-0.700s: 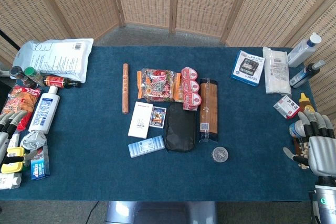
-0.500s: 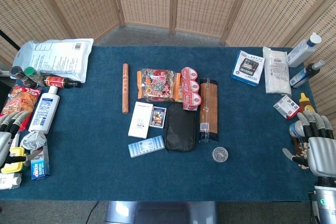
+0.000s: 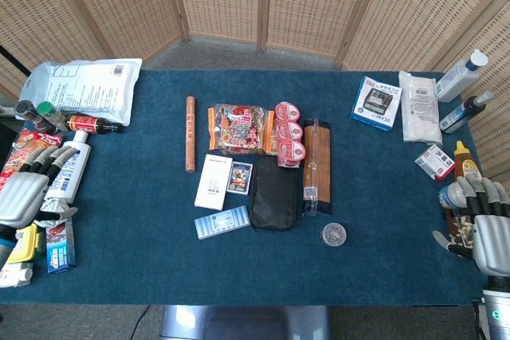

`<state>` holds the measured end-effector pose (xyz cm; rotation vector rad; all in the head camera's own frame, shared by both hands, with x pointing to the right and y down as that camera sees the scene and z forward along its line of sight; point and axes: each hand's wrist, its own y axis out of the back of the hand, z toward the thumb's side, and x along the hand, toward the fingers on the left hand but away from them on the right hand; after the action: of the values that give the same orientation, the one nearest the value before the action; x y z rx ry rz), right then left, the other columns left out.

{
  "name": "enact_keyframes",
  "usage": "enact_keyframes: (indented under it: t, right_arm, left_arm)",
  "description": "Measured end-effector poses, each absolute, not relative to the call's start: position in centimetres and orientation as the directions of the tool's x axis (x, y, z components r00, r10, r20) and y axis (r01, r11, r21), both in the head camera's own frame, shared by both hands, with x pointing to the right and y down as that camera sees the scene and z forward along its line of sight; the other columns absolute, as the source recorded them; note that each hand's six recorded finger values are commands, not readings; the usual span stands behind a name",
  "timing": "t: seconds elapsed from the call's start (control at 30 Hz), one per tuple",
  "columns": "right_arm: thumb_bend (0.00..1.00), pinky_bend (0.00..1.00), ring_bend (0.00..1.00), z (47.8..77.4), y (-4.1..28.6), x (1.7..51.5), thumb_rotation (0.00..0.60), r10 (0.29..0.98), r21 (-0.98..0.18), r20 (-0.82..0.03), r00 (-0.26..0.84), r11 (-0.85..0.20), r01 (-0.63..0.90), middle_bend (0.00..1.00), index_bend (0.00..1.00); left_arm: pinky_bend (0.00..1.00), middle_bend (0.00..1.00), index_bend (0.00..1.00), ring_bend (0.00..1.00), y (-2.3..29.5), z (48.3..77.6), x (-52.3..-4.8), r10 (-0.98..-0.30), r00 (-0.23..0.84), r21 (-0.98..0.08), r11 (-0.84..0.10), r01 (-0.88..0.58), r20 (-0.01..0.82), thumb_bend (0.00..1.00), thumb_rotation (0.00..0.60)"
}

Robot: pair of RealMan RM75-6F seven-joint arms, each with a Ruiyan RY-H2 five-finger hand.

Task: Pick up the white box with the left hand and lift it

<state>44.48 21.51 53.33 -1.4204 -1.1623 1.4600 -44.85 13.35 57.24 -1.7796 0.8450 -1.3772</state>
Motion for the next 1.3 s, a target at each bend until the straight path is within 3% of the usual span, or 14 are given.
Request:
enact_keyframes:
  t: [0.13,0.6,0.83,1.3]
  right_arm:
    - [0.03,0.0,0.0,53.0,21.9,45.0,0.54,0.953,-0.957,-0.287,-0.093,-0.282,0.062,0.0,0.0]
    - [0.03,0.0,0.0,51.1,23.5,47.1,0.535,0.951,-0.966,-0.26,-0.165,-0.257,0.037,0.0,0.0]
    - [0.03,0.0,0.0,50.7,23.8,47.4,0.539,0.95,-0.967,-0.254,-0.181,-0.254,0.028,0.0,0.0]
    - [0.03,0.0,0.0,50.2,24.4,48.3,0.533,0.944,-0.969,-0.243,-0.221,-0.245,0.018,0.0,0.0]
  left_arm:
    - [0.0,0.0,0.0,0.0,11.7,58.7,-42.4,-0.814,0.275,-0.844,-0.536,-0.021,0.511,0.0,0.6]
    - [0.0,0.0,0.0,0.0,10.7,64.3,-31.6,-0.652,0.545,-0.831,-0.529,0.172,0.528,0.0,0.6]
    - [0.0,0.0,0.0,0.0,11.0,66.2,-28.6,-0.579,0.606,-0.824,-0.502,0.261,0.545,0.0,0.6]
    - [0.0,0.0,0.0,0.0,10.8,69.0,-25.1,-0.511,0.641,-0.799,-0.522,0.298,0.573,0.0,0.6]
